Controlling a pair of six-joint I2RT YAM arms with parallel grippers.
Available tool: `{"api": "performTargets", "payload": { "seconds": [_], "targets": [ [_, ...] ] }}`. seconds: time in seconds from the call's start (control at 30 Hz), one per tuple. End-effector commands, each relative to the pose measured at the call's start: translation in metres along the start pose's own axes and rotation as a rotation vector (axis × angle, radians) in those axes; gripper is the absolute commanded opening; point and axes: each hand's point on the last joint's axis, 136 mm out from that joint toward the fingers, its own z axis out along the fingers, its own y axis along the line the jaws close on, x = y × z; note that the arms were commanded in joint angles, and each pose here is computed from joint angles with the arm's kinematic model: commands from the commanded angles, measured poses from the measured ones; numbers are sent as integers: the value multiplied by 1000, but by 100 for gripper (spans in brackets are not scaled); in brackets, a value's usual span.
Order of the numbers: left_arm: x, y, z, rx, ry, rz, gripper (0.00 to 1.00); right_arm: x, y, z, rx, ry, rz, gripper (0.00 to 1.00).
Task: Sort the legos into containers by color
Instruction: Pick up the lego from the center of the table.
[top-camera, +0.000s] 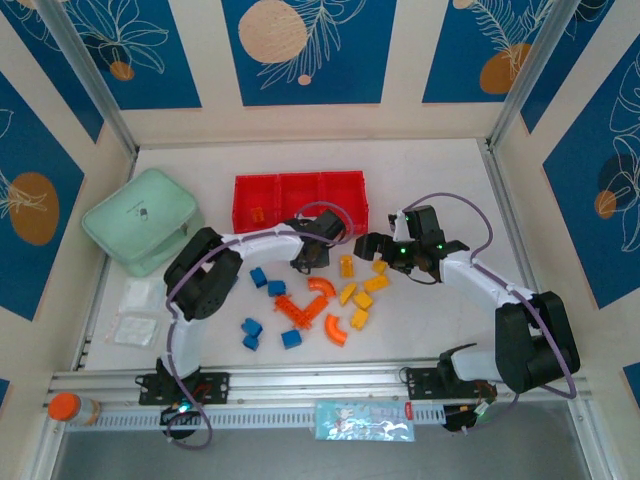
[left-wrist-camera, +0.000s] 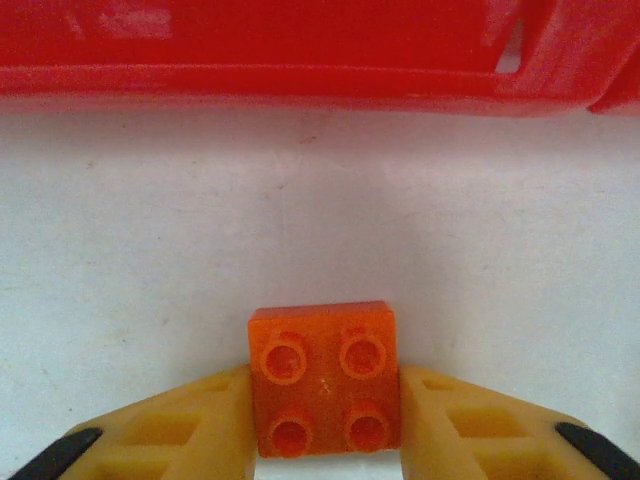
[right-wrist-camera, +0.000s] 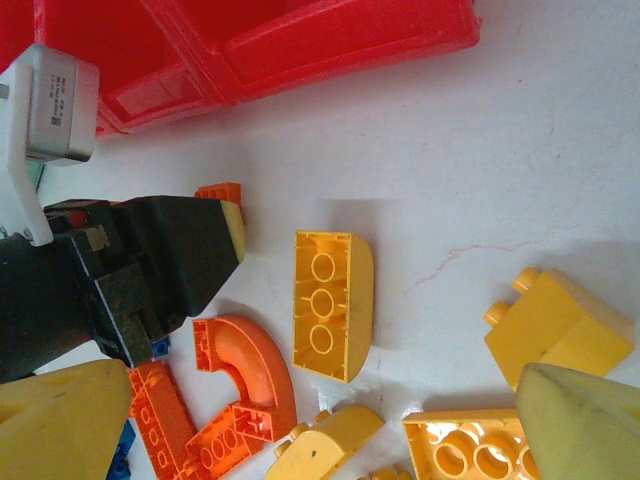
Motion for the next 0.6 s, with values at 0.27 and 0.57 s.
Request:
{"api": "performTargets", "payload": {
  "seconds": [0.27, 0.57],
  "targets": [
    [0, 2, -6, 39, 2, -19, 29, 0, 11, -4, -4, 22, -35, 99],
    [-1, 18, -52, 105, -47, 5, 27, 4, 37, -6, 4, 76, -114, 99]
  ]
}}
